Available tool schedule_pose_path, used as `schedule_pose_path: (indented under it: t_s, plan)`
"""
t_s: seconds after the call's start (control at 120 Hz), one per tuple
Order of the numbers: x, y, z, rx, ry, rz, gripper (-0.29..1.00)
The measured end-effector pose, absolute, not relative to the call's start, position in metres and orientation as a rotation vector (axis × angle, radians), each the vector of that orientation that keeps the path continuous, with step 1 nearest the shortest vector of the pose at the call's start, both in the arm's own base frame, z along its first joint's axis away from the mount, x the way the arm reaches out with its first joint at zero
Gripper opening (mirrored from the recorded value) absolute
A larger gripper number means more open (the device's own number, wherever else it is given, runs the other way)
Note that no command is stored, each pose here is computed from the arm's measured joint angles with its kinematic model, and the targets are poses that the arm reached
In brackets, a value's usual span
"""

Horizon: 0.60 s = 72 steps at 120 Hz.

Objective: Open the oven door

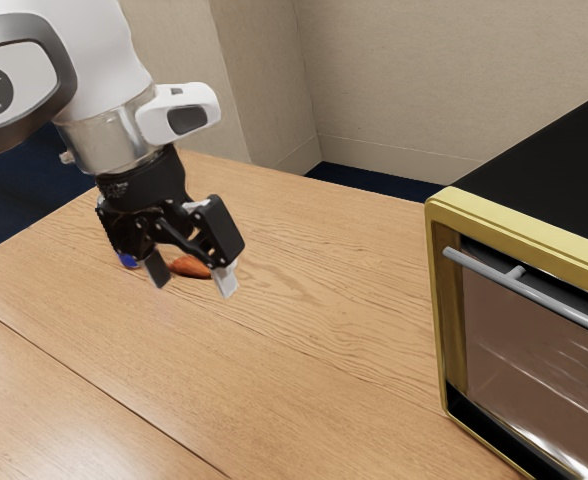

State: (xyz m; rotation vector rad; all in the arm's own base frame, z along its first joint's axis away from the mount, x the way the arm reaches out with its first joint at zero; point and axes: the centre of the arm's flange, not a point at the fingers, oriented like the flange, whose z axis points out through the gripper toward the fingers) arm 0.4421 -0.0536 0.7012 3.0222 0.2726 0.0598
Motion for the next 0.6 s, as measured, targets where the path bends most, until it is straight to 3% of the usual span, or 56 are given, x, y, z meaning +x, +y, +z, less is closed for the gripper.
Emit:
schedule_pose_path:
  t_s: [0.083,0.167,0.233,0.367,0.6]
  plan:
    - [0.42,-0.059,0.716,2.995,0.336,0.113,0.7]
    - [0.356,-0.039,0.736,2.93,0.43,0.236,0.7]
    - [0.302,-0.024,0.722,2.86,0.504,0.331,0.7]
    - [0.313,-0.073,0.696,2.683,0.611,0.42,0.7]
    - [0.331,-0.151,0.699,2.442,0.85,0.508,0.7]
